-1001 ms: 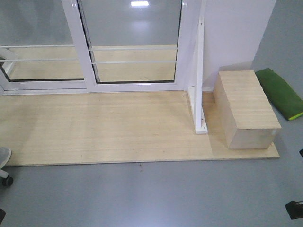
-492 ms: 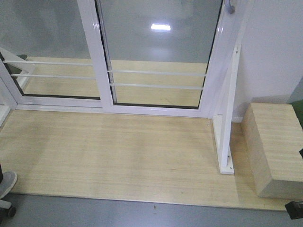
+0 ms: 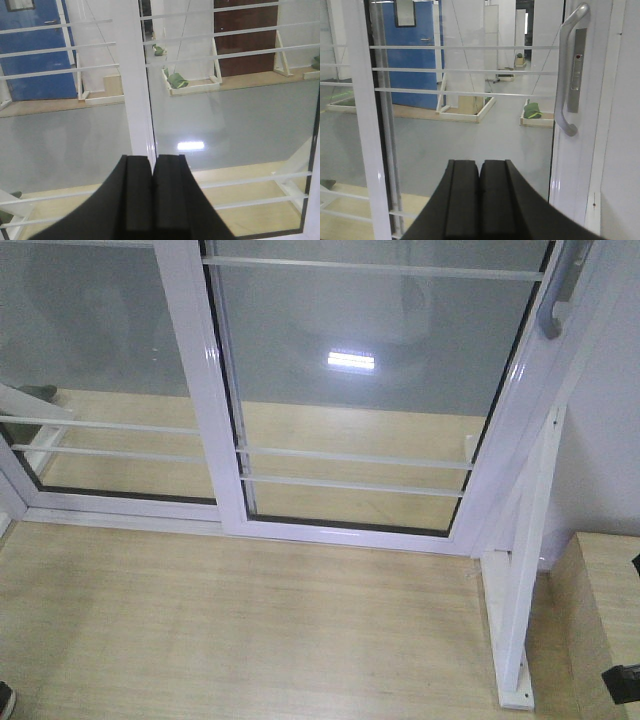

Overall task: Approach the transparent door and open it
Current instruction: 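Approach the silver door handle with the right gripper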

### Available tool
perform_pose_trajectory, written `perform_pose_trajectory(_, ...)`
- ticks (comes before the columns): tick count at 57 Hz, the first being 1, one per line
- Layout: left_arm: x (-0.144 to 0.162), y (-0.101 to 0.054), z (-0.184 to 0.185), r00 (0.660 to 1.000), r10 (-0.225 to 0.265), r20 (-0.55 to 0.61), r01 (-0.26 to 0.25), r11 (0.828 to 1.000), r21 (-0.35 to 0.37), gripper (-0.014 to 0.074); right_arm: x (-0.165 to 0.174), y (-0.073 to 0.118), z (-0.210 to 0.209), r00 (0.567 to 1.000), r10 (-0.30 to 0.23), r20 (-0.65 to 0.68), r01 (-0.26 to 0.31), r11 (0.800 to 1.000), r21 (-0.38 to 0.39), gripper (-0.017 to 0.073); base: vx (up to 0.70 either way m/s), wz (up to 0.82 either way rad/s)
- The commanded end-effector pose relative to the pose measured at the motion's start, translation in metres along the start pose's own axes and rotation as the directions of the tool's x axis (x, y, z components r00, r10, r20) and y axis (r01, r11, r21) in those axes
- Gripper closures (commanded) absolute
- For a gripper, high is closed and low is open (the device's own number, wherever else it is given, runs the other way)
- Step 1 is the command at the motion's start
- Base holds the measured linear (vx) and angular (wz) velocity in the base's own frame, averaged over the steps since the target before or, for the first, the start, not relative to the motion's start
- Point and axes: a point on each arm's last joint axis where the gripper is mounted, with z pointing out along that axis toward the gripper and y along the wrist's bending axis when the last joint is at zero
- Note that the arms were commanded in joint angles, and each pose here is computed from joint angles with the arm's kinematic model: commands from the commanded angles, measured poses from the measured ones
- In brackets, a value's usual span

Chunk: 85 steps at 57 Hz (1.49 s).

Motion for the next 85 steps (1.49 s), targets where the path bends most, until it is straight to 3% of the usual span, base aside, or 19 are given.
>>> perform_pose_trajectory(1,-0.0145,0.001,-0.0026,0.993,-0.008,0.116,0.008,1.0,-0.005,0.0591,-0.008,-0.0008,-0.0016,0.995,-0.009,0.097,0.008,1.0,0.012,0.0564,0.39,-0.04)
perform_pose_trajectory(35,-0.0145,0.001,-0.0026,0.993,-0.008,0.116,0.008,1.0,-0.005,0.0591,-0.008,-0.0008,-0.0016,0.995,-0.009,0.097,0.008,1.0,0.012,0.0564,0.28,-0.14)
perform_pose_trajectory(85,-0.0145,0.001,-0.0026,0.993,-0.008,0.116,0.008,1.0,-0.005,0.0591,-0.008,-0.0008,-0.0016,0.995,-0.009,0.097,0.008,1.0,0.012,0.0564,0.05,-0.05)
